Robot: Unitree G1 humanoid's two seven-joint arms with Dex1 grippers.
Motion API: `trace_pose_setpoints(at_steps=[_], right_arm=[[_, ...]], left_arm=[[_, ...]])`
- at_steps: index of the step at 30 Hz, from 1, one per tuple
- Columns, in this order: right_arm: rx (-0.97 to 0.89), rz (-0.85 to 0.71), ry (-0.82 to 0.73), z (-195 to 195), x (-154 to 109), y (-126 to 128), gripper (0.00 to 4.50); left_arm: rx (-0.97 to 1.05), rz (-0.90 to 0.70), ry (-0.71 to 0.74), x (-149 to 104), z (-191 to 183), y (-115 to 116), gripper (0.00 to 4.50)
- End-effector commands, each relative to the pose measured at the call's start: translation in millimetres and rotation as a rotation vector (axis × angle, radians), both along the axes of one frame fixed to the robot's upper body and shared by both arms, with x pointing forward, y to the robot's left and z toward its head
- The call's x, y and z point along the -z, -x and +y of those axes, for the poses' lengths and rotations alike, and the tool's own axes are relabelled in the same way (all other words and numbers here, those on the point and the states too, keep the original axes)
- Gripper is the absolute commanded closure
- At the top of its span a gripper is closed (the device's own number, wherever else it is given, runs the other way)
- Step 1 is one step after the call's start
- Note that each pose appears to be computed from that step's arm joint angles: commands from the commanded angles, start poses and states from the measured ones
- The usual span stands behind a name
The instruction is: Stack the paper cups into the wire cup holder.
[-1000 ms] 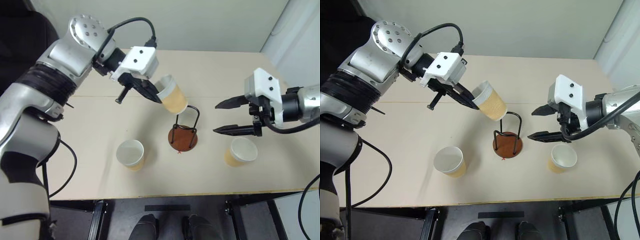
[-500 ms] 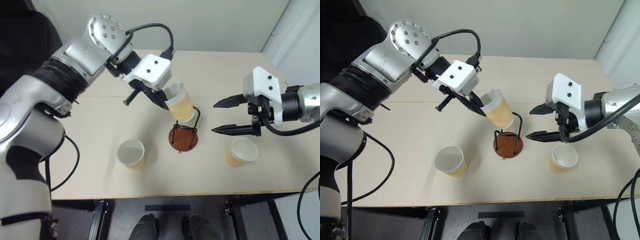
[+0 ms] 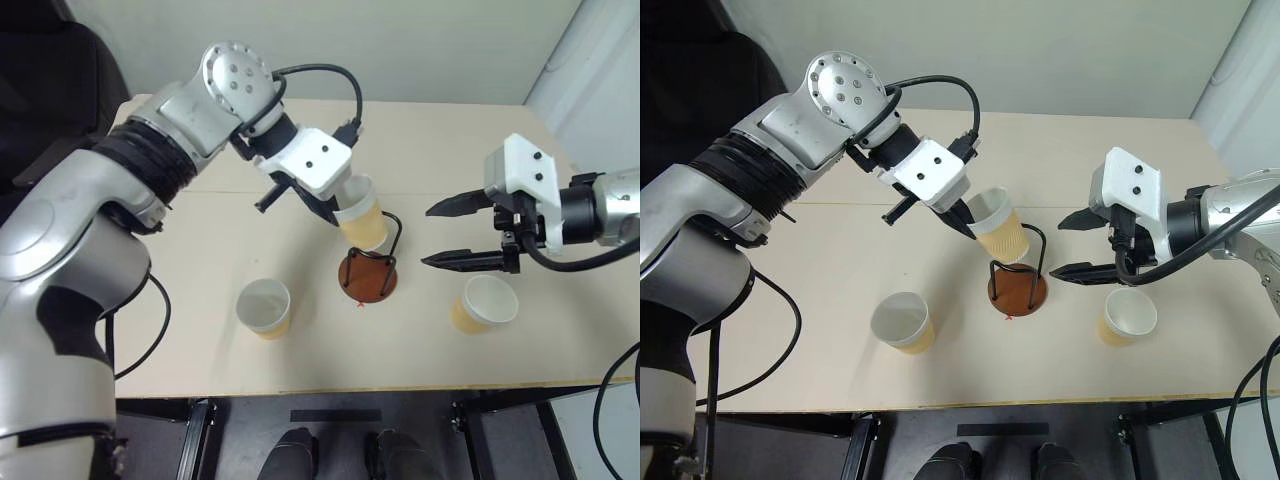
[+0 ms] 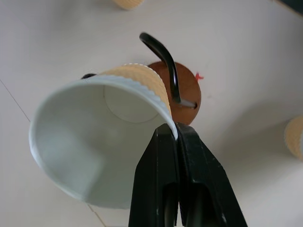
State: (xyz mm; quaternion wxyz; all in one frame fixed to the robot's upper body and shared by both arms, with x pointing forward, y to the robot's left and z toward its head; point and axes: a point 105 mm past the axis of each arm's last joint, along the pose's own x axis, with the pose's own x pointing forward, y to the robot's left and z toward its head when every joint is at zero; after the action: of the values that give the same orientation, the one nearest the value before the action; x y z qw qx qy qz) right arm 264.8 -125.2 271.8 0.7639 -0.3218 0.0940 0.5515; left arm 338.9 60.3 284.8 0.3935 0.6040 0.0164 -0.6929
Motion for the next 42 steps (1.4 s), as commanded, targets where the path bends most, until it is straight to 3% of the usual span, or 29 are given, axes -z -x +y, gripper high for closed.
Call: trace_pose_setpoints(at_steps=[1,6,9,20,23,29,34,42], right_arm=[[-0.002,-0.058,-0.011,0,-12,4,0.99],[0.001,-0.058,-0.013,0,-11,3,0.99],[0.004,-0.056,-0.014,-1,-11,3,0.99],[0.01,-0.057,-0.012,-2,-10,1,0.99],[0.014,-0.064,-0.011,-2,-11,1,0.99],[0.03,-0.085,-0.032,-2,-12,0,0.99],[0.053,-0.082,-0.036,-4,-10,4,0.99],[0.07,-0.054,0.048,-11,3,10,0.99]], left_arm=[[0.047,-0.019,0.001,-8,-4,5,4.45],[0.056,0.007,0.041,-6,-13,5,4.45],[0.055,0.009,0.051,-6,-13,4,3.9],[0.032,0.012,0.082,-6,-8,0,0.09],[-0.014,0.052,0.172,-16,-9,-2,0.04],[-0.108,0.191,0.507,-59,-7,-6,0.04],[-0.142,0.374,0.702,-90,12,10,0.04],[-0.224,0.39,0.556,-54,41,26,0.04]])
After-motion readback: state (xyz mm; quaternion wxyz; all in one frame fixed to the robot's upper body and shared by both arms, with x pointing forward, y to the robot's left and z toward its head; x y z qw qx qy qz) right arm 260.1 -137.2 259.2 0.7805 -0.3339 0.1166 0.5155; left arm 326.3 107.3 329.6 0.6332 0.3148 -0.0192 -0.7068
